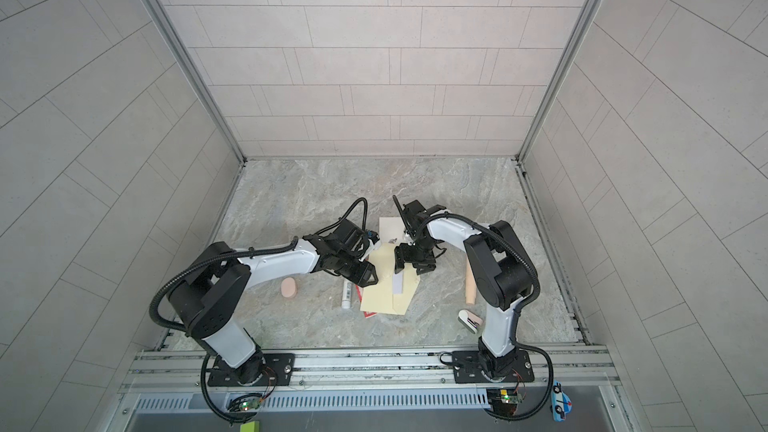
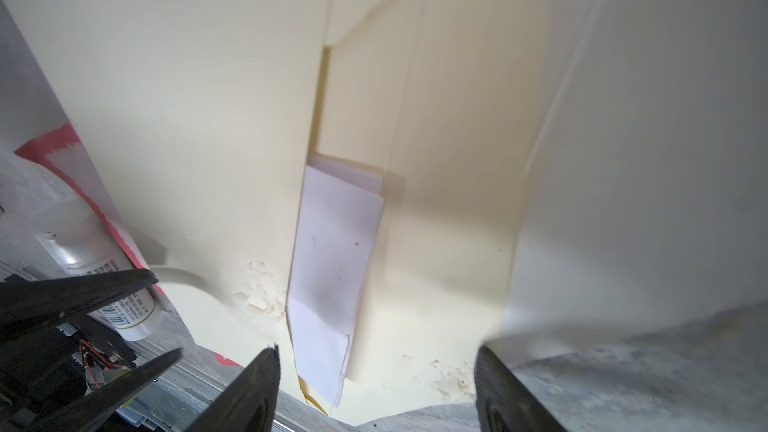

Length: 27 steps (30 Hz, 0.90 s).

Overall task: Place the letter into the envelope and seal it
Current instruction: 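Keep pushing the sheet in with the right gripper while the left holds the envelope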

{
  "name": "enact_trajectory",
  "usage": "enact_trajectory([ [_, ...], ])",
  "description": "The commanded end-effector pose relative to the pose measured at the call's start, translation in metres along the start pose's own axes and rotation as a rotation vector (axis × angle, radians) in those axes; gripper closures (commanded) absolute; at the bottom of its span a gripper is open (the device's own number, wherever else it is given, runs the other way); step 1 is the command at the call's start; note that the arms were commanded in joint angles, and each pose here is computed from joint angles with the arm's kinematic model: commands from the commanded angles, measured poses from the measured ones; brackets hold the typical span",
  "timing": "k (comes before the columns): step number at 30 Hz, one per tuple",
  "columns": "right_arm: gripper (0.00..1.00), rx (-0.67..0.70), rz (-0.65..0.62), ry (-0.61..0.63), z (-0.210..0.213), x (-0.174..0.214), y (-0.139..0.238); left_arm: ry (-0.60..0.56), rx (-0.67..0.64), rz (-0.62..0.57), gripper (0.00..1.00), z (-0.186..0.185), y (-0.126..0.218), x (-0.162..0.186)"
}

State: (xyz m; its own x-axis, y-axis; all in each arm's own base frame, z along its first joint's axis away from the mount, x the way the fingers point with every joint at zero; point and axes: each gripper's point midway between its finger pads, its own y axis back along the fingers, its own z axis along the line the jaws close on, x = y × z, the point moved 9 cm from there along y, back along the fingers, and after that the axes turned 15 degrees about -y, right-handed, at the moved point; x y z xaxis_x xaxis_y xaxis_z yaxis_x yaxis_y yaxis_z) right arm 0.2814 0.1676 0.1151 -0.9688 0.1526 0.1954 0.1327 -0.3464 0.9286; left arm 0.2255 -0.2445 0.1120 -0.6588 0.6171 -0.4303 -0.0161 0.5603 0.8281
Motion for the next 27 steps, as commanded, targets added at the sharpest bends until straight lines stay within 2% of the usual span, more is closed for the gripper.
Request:
enact_trajectory([
  [1,0.24,0.085,-0.037,0.023,-0.006,-0.011,-0.005,-0.012,0.000,0.025,0.58,-0.001,0.001,0.002],
  [8,0.24,0.086,-0.075,0.042,0.004,-0.029,0.005,-0.012,0.002,0.031,0.58,0.001,-0.005,0.000],
  [15,0.27,-0.004,-0.085,0.082,0.010,-0.007,0.028,-0.006,0.011,0.039,0.65,0.000,-0.005,-0.001],
  [21,0.29,-0.042,-0.030,0.085,0.009,0.010,0.018,0.002,0.018,0.057,0.66,0.001,-0.008,0.005],
  [27,0.32,-0.067,-0.010,0.063,0.014,0.009,0.005,0.009,0.040,0.083,0.70,0.000,-0.017,0.007],
])
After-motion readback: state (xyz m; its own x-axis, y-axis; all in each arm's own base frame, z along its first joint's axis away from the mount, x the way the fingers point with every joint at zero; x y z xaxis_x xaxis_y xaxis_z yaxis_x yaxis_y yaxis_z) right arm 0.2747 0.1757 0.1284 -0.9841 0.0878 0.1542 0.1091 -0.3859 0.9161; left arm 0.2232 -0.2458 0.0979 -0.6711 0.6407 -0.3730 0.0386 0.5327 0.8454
